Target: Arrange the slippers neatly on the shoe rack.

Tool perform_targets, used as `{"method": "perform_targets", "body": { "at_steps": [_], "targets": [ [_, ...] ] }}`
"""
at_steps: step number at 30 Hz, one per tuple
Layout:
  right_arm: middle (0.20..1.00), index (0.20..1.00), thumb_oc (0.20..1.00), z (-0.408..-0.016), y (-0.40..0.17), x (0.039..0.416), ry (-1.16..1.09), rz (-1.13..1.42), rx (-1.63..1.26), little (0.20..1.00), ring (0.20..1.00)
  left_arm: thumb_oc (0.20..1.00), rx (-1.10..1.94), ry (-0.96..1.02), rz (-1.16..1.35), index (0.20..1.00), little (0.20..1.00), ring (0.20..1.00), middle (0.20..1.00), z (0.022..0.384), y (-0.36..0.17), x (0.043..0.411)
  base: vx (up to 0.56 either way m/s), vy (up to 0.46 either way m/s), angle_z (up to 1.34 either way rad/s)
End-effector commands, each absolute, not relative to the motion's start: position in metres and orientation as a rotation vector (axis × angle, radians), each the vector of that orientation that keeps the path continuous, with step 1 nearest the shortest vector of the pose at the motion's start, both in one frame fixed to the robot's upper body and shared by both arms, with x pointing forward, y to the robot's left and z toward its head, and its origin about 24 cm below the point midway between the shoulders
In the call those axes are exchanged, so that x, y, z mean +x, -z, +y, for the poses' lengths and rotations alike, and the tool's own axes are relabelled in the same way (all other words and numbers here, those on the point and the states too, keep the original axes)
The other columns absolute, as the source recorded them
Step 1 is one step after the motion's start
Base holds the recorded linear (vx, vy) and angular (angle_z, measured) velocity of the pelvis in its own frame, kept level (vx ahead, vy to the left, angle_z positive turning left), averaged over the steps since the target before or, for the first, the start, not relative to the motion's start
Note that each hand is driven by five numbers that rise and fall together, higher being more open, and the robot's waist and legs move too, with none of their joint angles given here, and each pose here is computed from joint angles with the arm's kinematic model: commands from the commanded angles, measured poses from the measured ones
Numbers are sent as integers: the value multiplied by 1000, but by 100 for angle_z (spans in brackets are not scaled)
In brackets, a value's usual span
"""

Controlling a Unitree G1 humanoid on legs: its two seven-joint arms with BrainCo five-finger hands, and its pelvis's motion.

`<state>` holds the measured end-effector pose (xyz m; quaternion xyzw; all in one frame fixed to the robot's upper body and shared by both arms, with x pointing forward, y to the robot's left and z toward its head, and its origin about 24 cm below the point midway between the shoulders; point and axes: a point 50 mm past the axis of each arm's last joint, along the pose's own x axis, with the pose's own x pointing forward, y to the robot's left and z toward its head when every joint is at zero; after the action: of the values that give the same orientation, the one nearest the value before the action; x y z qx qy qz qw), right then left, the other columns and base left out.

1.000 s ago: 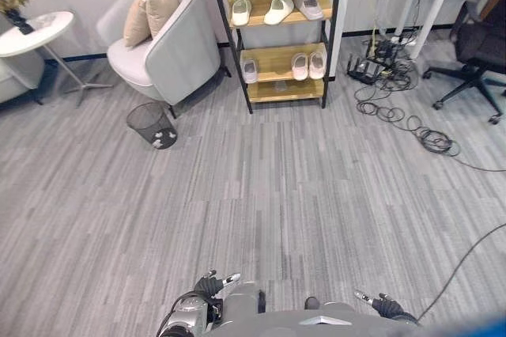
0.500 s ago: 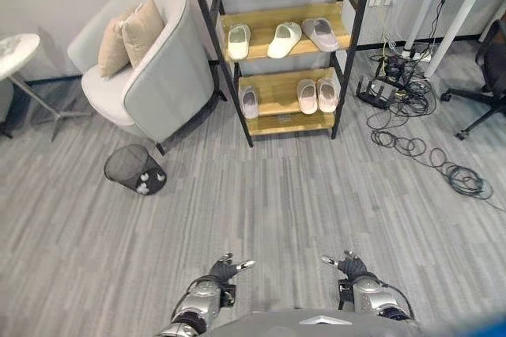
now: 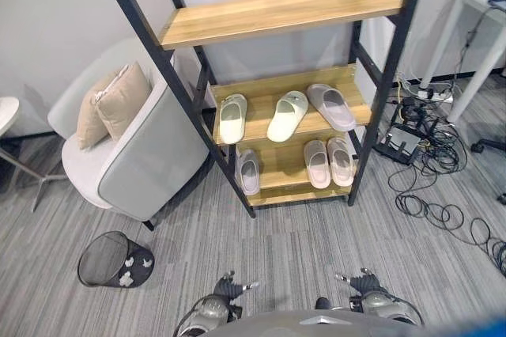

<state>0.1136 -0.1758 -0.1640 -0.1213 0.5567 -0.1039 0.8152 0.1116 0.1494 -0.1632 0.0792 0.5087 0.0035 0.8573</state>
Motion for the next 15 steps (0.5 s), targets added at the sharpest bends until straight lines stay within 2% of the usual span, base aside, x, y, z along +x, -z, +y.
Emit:
{"method": "perform_targets", "body": {
  "at_steps": [1, 10, 15],
  "targets": [
    [1000, 1000, 1000, -157, 170, 93, 233, 1223, -198, 1000, 1000, 1000, 177, 25, 1127, 1000, 1000, 1000, 1000, 140, 169, 87, 115, -19, 44],
    [1000, 1000, 1000, -146, 173, 86, 114, 1240, -246, 1000, 1000, 1000, 209, -89, 1189, 1000, 1000, 1000, 1000, 162, 173, 70, 113, 77, -12],
    [1000, 1000, 1000, -146, 171, 91, 82, 1214, -269, 1000, 1000, 1000, 244, -64, 1189, 1000, 1000, 1000, 1000, 164, 173, 75, -22, 82, 4]
  ]
}}
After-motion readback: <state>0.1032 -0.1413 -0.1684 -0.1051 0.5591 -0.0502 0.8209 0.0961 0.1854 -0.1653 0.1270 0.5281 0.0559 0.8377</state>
